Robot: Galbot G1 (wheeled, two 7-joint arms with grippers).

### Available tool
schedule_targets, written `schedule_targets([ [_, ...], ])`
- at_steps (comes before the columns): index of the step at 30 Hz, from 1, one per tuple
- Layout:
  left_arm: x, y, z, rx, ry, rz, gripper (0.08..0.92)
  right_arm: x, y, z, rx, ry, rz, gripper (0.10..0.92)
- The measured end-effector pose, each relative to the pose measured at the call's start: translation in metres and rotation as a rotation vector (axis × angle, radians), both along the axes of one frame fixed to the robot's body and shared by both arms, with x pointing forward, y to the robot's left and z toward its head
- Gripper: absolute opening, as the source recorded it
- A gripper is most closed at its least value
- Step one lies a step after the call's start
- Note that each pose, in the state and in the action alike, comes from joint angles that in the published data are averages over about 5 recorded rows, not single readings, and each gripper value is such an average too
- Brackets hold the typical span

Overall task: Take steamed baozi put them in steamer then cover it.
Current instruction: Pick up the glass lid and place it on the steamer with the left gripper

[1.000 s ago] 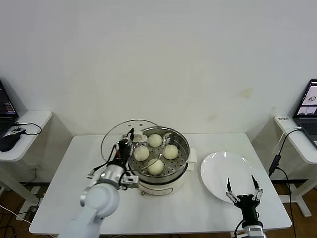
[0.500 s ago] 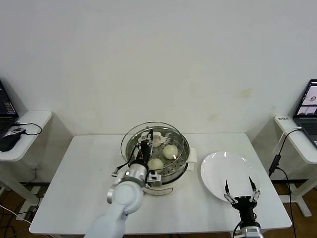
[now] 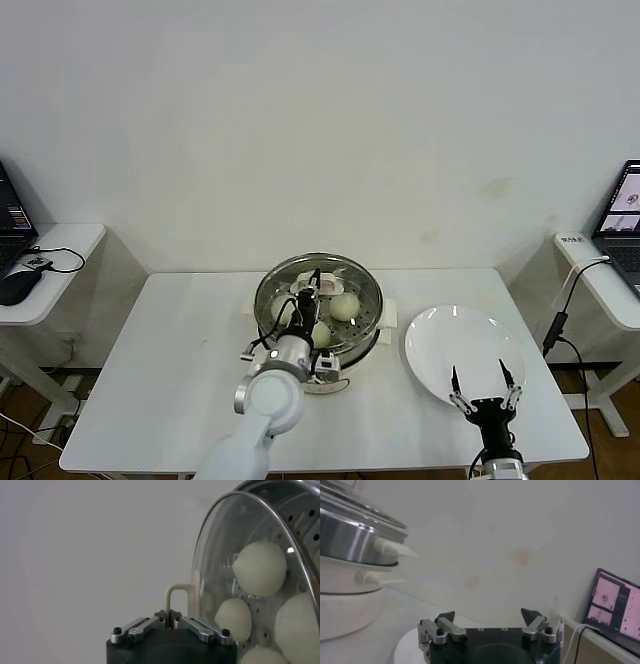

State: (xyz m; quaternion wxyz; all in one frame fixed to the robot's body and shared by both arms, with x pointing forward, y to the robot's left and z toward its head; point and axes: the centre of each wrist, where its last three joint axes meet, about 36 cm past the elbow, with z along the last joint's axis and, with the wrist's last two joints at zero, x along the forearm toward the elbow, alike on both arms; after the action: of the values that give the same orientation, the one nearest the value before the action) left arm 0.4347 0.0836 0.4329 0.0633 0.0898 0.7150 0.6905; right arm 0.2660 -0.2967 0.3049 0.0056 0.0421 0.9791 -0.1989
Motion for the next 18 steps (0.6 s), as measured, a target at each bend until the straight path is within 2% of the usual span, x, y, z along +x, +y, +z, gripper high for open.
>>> schedule_targets([
  [15, -0.0059, -0.0082, -0.0035, -0.003, -0.001, -0.01, 0.124, -0.0017, 0.0028, -0.0019, 0.0, 0.006, 0.011, 0.823],
  [18, -0.0059, -0.0094, -0.0036, -0.001, -0.007, -0.012, 0.155, -0.0015, 0.0035, -0.002, 0.0, 0.007, 0.013, 0.823],
])
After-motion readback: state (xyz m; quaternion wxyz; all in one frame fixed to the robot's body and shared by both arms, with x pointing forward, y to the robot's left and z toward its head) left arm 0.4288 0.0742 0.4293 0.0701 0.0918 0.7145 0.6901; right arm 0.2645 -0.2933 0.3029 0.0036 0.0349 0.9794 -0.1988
